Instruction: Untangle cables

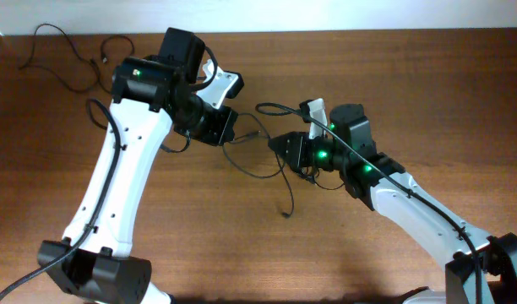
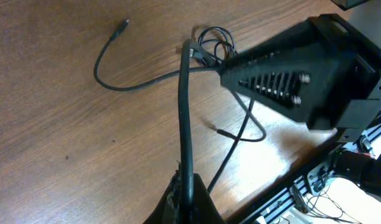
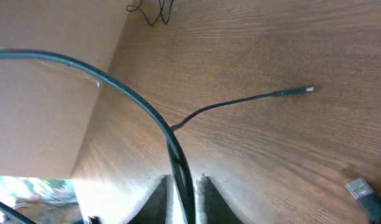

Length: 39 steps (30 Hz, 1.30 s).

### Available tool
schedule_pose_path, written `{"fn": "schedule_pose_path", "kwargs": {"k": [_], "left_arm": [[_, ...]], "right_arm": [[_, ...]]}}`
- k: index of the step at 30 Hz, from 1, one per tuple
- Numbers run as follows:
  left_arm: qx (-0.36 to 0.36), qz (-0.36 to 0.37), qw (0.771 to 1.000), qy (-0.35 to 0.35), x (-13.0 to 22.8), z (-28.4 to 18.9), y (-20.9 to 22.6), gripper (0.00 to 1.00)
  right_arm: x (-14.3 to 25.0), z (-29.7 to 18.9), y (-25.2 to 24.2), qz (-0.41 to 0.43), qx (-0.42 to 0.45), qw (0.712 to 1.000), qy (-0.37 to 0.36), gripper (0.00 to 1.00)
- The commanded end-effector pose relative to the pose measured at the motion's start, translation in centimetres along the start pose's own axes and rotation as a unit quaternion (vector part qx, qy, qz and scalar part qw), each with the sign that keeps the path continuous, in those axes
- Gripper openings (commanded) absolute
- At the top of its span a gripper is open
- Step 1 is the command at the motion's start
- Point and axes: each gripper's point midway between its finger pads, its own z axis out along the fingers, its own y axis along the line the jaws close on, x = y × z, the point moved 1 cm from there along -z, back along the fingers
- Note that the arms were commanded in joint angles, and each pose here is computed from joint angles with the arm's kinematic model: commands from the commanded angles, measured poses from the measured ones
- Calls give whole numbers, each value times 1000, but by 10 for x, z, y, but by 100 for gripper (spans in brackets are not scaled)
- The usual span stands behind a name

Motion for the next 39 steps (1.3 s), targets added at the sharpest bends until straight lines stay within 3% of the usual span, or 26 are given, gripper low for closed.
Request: {"fn": "schedule_pose_path", "kwargs": {"k": [1,2,4,5,6,8,10,13,16,18,22,24,31,34,35,36,37,38,39], "left_arm": [[7,15,1000,-10,1,-6,-5,0],[2,7,1000,-10,1,-6,-3,0],[-92,-92,991,-15,1,-10,29,0],[-170,-168,971,-26,5,-17,54,0],[-259,-252,931,-48,12,-31,85,0],[-310,-310,896,-75,15,-44,105,0],[-309,-314,894,-83,13,-45,109,0],[-309,-314,894,-85,12,-45,109,0],[-309,-314,894,-84,12,-45,109,0],[-319,-314,891,-77,16,-47,111,0],[-378,-319,866,-70,29,-62,130,0],[-382,-352,851,-76,36,-70,144,0],[-360,-449,814,-81,63,-90,189,0],[-319,-461,824,-80,63,-86,188,0],[-285,-425,856,-75,53,-79,180,0],[-201,-344,915,-73,32,-65,157,0],[-109,-255,957,-82,13,-56,129,0],[-29,-195,975,-105,-4,-54,105,0],[-26,-209,971,-113,-8,-54,106,0]], "right_arm": [[-1,0,3,-8,-5,1000,0,4],[-2,0,2,-7,-4,1000,-1,4],[-3,0,3,-4,-5,1000,-3,4],[-4,-1,3,8,-3,1000,-7,4],[-7,-3,4,33,0,999,-13,4],[-12,-8,10,78,-4,997,-23,4],[-20,-16,35,73,-54,995,-29,4],[-33,-37,98,-21,-191,981,-36,4],[-48,-56,129,-19,-252,966,-59,4],[-60,-53,111,9,-215,972,-90,4],[-69,-56,15,145,-54,981,-114,4],[-72,-69,-12,167,-28,979,-117,4],[-73,-78,-33,198,0,972,-123,4],[-67,-74,-28,197,-7,974,-109,4],[-65,-72,-25,194,-10,975,-103,4],[-61,-68,-20,185,-14,978,-95,5],[-58,-64,-16,175,-16,980,-89,9],[-56,-62,-13,158,-17,984,-85,16],[-54,-61,-12,146,-17,986,-82,18]]}}
